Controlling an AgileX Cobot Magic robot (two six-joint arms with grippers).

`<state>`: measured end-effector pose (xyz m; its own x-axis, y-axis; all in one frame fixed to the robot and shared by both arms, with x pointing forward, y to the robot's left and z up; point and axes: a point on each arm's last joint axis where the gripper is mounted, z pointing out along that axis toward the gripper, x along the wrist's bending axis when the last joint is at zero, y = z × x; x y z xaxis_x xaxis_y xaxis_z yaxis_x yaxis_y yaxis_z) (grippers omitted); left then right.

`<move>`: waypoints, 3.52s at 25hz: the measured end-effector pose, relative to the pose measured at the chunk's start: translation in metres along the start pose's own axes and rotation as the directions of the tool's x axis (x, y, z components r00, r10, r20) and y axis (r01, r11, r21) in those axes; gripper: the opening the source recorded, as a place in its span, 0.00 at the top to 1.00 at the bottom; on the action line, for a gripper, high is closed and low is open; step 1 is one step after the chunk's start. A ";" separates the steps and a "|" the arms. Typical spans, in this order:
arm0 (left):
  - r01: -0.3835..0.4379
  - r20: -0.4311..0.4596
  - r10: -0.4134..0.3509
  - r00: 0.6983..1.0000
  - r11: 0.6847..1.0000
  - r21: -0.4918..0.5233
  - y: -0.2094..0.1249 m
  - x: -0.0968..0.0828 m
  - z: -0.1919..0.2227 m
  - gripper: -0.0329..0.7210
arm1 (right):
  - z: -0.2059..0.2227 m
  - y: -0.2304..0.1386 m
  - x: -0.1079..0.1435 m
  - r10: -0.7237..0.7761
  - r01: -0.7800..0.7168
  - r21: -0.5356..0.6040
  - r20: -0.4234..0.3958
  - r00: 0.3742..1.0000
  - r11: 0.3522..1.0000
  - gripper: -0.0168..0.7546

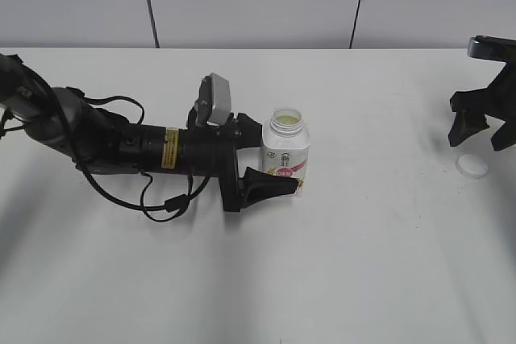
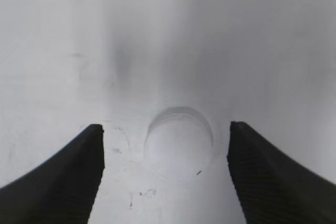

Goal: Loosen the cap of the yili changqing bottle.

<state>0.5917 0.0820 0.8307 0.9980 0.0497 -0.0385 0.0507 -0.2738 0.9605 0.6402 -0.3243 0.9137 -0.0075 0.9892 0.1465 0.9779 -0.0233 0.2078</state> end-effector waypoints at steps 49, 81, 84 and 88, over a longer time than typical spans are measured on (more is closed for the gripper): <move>0.330 -0.971 -0.034 0.235 0.943 0.047 0.166 0.030 -0.242 0.17 | -0.187 -0.034 0.039 -0.084 0.075 -0.264 -0.022 0.996 0.962 0.29; 0.299 -0.849 -0.152 0.507 0.954 0.008 0.188 0.002 -0.224 0.19 | -0.234 -0.274 0.064 -0.156 0.158 -0.353 0.035 0.987 0.922 0.29; 0.300 -0.846 -0.158 0.509 0.954 0.002 0.188 0.002 -0.223 0.19 | -0.228 -0.304 0.064 -0.170 0.182 -0.420 0.067 0.983 0.889 0.29; 0.302 -0.829 -0.169 0.533 0.953 0.000 0.188 0.000 -0.221 0.21 | -0.220 -0.338 0.065 -0.181 0.207 -0.520 0.101 0.978 0.828 0.29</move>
<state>0.5934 0.2427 1.0726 0.4922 0.8692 0.0461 0.3494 -0.2458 0.9042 0.2630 -0.2836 1.0654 -0.1633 0.9865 0.0081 0.6998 0.1100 0.7058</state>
